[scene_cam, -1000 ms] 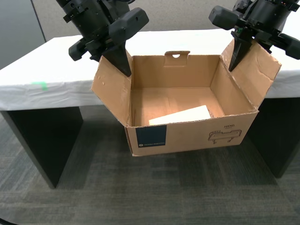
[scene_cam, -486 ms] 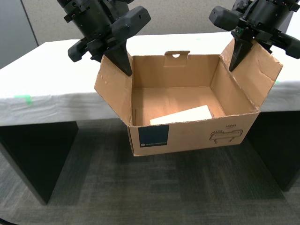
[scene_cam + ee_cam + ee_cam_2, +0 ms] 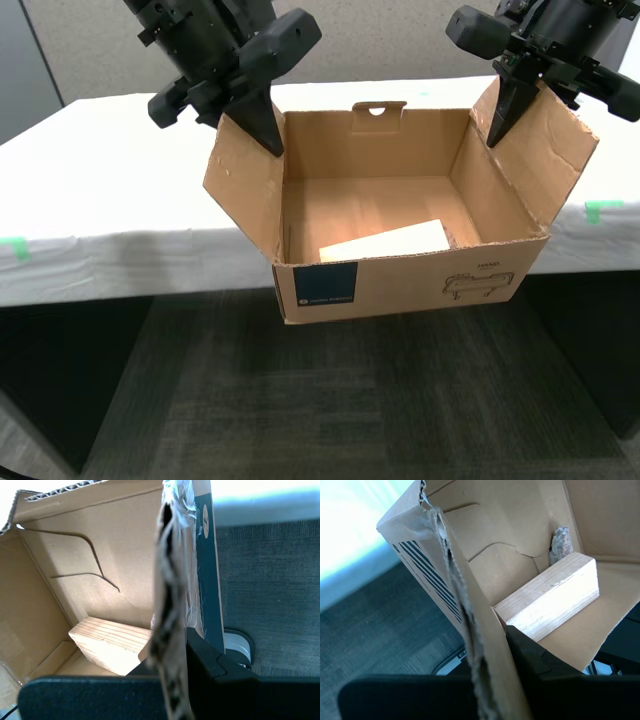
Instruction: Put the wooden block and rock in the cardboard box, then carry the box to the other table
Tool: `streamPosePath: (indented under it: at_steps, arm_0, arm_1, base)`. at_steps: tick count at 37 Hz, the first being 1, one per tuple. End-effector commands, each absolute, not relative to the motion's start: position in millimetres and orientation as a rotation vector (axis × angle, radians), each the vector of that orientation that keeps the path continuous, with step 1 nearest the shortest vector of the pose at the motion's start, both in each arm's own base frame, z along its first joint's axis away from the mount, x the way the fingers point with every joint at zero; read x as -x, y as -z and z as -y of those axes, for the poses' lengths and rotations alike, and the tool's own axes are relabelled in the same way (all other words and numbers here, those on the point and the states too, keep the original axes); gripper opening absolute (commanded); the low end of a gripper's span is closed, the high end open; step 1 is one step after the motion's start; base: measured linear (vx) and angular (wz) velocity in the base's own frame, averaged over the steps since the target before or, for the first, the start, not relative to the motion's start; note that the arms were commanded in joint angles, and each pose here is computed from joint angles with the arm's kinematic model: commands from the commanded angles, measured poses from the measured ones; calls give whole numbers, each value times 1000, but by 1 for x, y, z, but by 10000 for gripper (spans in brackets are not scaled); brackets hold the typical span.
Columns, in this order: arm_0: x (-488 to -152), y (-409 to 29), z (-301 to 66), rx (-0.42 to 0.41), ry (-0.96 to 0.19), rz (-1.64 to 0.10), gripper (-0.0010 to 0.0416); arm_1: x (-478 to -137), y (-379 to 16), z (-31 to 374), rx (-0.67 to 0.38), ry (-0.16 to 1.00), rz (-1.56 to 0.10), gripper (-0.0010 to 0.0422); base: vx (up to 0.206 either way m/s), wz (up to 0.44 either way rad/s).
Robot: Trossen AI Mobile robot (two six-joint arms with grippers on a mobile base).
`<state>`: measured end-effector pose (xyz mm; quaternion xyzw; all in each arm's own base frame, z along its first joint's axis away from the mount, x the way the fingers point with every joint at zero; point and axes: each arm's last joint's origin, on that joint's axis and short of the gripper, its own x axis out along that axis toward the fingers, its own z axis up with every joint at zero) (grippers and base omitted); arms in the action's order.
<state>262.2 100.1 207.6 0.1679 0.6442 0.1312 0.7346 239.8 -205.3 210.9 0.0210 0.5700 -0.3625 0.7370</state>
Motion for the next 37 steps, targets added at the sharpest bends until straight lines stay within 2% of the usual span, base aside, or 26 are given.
streamPosePath:
  at_steps: [1, 8, 17, 20, 23, 25, 28, 37]
  arm_0:
    - [-263, -210, -104, -401, -339, -1416, -1]
    - [-265, -217, -108, -414, -368, -1405, -1]
    - [-270, -240, -123, -391, -433, -1341, -1]
    - [-274, -252, -126, -402, -441, -1314, -1]
    - [-276, -260, -127, -412, -439, -1304, -1]
    - [-278, -264, -128, -411, -442, -1290, -1]
    - [-280, -267, -129, -411, -446, -1278, -1]
    - [-279, -268, -129, -403, -437, -1274, -1]
  arm_1:
    - [-238, -216, 205, -29, 835, -1233, -1]
    - [-234, -228, 201, 4, 813, -1206, -1]
    - [-228, -243, 195, 53, 785, -1178, -1]
    - [-229, -245, 194, 42, 720, -1175, -1]
    - [-231, -245, 192, -31, 618, -1166, -1]
    - [-231, -247, 191, -62, 627, -1163, -1]
    - [-233, -254, 193, -51, 663, -1150, -1]
    - [-254, -273, 200, -44, 661, -1062, -1]
  base:
    - [203, -5]
    - [203, 13]
    - [196, 114]
    - [194, 189]
    - [196, 175]
    - [202, 122]
    - [202, 125]
    - [188, 84]
